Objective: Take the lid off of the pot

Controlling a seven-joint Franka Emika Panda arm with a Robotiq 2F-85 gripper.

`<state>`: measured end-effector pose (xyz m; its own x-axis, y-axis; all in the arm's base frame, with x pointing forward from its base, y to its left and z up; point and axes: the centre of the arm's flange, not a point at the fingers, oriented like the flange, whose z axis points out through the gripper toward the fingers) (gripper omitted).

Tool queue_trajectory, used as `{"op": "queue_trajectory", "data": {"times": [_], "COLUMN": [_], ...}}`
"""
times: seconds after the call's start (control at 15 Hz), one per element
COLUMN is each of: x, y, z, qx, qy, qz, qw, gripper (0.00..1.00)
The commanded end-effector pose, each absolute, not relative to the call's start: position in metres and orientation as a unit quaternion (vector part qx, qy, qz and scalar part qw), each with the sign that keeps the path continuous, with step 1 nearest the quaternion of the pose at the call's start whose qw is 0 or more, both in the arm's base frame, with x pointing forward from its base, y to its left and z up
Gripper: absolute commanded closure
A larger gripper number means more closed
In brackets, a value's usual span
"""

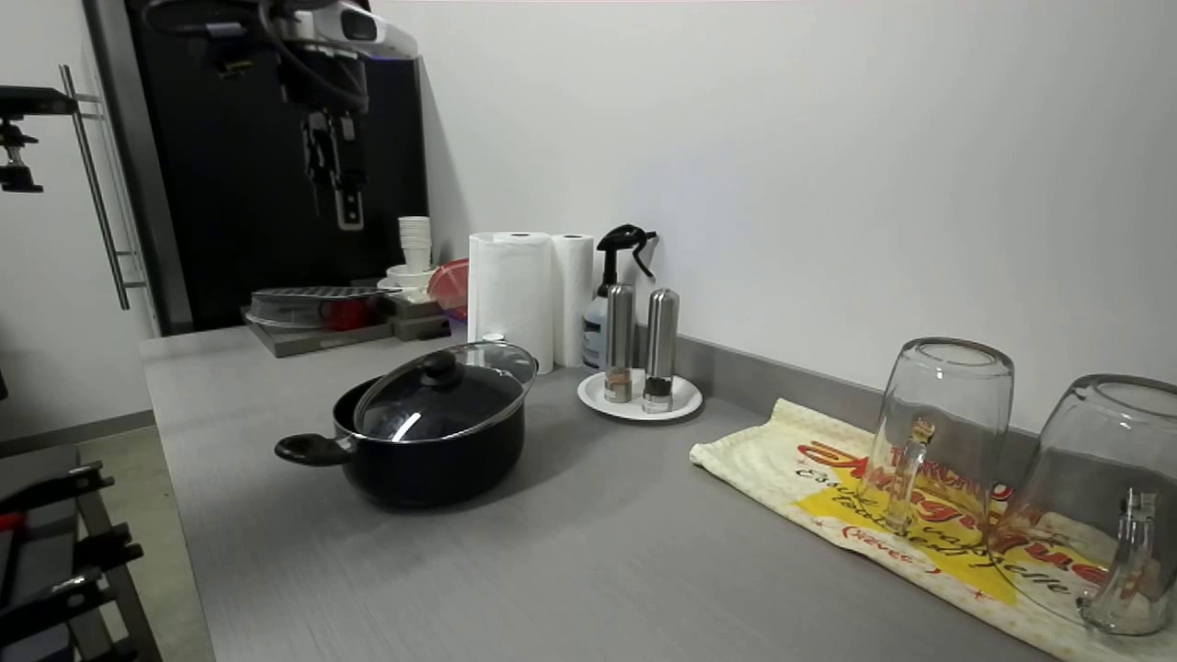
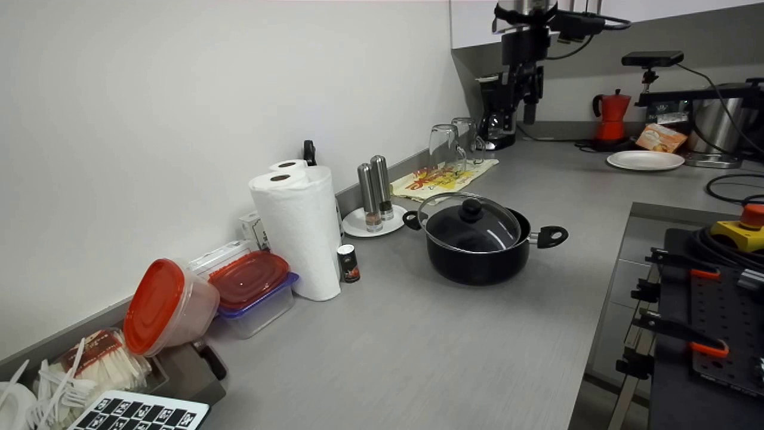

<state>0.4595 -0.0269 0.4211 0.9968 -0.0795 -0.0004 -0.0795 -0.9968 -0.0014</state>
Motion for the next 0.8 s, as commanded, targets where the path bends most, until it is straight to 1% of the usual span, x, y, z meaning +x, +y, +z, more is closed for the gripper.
{"op": "queue_trajectory", "data": {"times": [0.0, 0.2, 0.73], "x": [0.500, 0.523, 0.572], "y": [-0.029, -0.029, -0.015], "z": [0.394, 0.376, 0.346], "qx": [-0.999, -0.999, -0.999], "qy": [0.032, 0.035, 0.025], "qz": [0.026, 0.038, 0.035], "qw": [-0.006, -0.015, -0.009], "gripper": [0.00, 0.00, 0.00]}}
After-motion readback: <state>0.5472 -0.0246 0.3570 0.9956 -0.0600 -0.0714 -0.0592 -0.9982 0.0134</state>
